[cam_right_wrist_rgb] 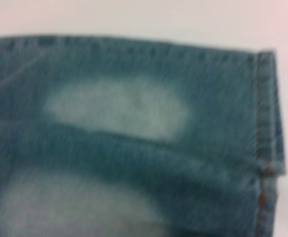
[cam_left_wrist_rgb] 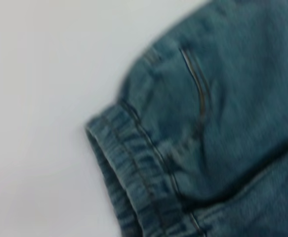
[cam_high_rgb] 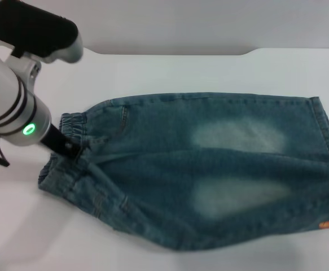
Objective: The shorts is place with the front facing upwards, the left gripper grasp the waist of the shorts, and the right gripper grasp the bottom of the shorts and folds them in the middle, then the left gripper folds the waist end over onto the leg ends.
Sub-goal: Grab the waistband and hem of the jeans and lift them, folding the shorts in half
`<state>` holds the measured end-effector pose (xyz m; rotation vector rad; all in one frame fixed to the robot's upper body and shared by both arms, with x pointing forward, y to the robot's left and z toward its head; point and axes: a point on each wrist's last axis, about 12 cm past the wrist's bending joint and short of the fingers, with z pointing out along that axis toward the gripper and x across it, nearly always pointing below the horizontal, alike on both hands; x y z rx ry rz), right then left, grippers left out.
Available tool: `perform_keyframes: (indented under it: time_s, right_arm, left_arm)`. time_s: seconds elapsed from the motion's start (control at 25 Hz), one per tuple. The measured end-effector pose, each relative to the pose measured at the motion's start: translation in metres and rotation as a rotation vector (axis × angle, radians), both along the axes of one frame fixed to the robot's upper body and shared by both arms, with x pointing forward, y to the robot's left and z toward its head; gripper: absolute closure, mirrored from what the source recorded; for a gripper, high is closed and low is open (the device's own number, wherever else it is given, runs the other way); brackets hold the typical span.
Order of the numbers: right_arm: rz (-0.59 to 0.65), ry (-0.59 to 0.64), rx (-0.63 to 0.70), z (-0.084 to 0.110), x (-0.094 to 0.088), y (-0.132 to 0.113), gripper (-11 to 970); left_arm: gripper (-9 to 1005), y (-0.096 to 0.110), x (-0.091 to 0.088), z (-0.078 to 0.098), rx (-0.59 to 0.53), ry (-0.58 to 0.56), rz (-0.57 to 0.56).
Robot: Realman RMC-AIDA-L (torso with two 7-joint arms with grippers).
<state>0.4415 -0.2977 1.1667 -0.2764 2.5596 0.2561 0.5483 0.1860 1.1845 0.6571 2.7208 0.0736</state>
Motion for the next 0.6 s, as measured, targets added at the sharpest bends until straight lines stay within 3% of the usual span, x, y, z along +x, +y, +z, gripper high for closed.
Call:
perform_keyframes:
  time_s: [0.6]
  right_arm:
    - [-0.021, -0.357, -0.108, 0.026, 0.028, -0.021, 868]
  left_arm:
    - [978, 0.009, 0.017, 0.010, -0.108, -0.224, 0.033]
